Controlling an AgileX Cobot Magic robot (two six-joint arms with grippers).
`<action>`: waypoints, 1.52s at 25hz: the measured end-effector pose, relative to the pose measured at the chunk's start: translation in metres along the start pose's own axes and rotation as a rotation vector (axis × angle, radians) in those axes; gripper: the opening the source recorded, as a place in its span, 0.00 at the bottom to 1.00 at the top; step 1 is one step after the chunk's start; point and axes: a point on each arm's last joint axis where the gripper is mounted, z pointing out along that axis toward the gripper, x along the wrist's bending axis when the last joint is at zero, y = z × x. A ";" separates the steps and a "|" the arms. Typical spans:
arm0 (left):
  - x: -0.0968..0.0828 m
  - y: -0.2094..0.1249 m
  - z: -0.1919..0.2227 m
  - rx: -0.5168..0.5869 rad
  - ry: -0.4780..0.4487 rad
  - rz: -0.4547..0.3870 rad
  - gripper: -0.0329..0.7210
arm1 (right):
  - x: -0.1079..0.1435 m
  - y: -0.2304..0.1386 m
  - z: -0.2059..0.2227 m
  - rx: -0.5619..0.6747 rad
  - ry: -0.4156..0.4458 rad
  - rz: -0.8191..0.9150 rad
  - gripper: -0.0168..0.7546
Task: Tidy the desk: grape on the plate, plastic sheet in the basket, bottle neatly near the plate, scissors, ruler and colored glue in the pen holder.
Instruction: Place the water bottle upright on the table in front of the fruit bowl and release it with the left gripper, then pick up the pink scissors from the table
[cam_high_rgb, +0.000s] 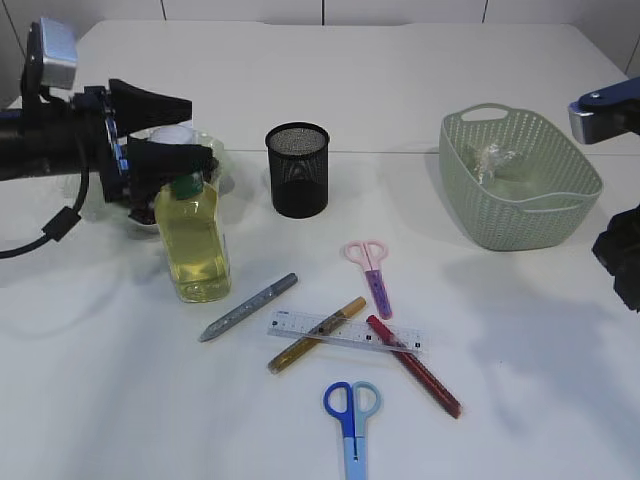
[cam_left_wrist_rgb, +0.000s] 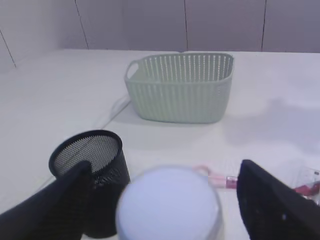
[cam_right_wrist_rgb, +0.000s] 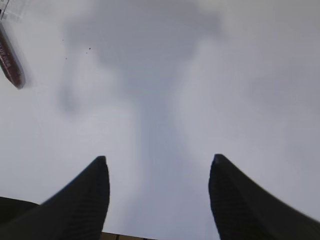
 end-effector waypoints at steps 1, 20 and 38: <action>-0.001 0.007 -0.002 -0.010 0.002 -0.002 0.91 | 0.000 0.000 0.000 0.000 0.000 0.000 0.66; -0.041 0.106 -0.040 0.377 0.199 -0.088 0.77 | 0.003 0.000 0.000 0.002 0.028 -0.012 0.66; -0.096 0.114 -0.096 1.006 0.389 -0.441 0.71 | 0.015 0.003 -0.001 -0.030 0.162 0.025 0.66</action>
